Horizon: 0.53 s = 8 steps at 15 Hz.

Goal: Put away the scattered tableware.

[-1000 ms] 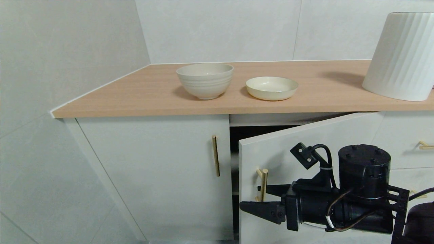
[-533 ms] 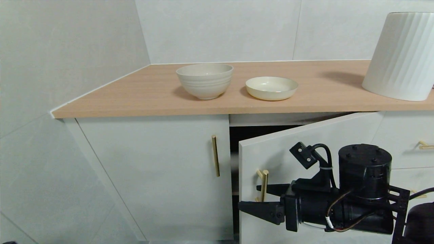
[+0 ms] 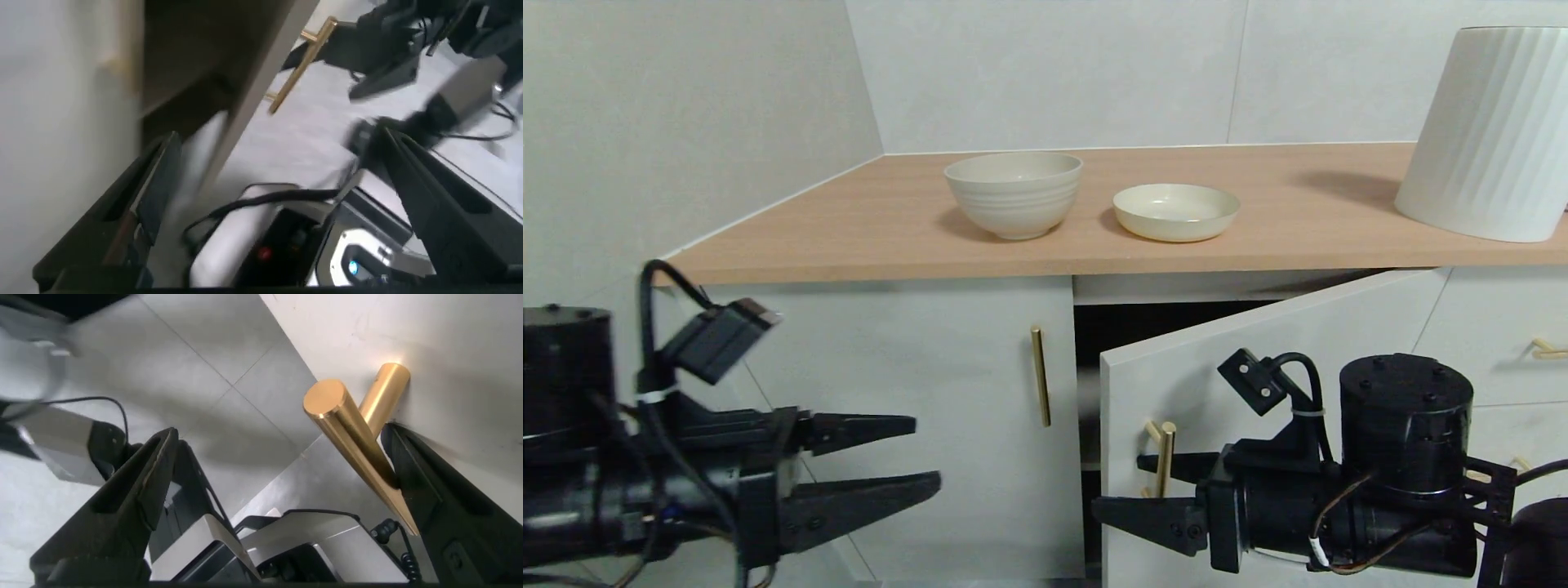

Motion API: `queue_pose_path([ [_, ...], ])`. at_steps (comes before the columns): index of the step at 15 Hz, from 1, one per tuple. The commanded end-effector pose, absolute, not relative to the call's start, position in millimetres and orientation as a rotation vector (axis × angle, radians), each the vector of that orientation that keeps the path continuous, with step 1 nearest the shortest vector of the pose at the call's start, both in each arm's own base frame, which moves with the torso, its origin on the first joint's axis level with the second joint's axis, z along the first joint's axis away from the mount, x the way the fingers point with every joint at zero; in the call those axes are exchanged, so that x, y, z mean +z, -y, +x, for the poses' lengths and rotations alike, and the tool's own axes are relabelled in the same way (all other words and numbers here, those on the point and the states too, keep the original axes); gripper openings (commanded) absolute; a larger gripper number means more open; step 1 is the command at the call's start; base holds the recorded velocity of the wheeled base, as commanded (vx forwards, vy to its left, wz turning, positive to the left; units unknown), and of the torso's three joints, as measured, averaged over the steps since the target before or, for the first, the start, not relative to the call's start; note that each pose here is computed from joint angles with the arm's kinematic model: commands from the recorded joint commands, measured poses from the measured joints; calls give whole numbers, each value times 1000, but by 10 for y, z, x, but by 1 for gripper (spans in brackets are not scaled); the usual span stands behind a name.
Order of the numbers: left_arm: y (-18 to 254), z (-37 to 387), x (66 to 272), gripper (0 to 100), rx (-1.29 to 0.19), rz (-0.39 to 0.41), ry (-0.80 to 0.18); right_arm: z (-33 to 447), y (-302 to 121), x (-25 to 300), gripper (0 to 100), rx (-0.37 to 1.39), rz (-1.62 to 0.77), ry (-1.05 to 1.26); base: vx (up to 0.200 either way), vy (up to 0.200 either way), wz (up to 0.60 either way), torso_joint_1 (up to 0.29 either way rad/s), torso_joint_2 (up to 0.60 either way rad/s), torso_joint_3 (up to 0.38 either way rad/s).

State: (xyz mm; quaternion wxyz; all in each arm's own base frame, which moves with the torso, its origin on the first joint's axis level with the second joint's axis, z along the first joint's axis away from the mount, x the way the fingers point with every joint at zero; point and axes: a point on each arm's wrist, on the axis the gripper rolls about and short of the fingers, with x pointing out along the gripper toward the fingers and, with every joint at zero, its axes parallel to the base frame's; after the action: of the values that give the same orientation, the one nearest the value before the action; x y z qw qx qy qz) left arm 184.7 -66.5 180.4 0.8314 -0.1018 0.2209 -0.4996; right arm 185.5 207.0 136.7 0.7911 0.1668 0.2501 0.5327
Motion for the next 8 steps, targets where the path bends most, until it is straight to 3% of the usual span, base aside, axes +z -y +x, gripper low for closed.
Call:
queue_pose_path([
  [1,1050,2205,1221,100,-1163,-267,-669,1833,-2058,1392,100,1158,361,-534,0,0,0,0,0,0],
  [6,1095,2266,1104,100,-1157,-310,-677,1829,-2054,1369,100,1155,359,-543,0,0,0,0,0,0],
  [7,1117,2270,1123,0,-1168,-303,-662,1829,-2054,1363,100,1155,359,-545,0,0,0,0,0,0],
  [8,1131,2304,1155,0,-1174,-297,-633,1829,-2054,1361,100,1154,359,-546,0,0,0,0,0,0],
])
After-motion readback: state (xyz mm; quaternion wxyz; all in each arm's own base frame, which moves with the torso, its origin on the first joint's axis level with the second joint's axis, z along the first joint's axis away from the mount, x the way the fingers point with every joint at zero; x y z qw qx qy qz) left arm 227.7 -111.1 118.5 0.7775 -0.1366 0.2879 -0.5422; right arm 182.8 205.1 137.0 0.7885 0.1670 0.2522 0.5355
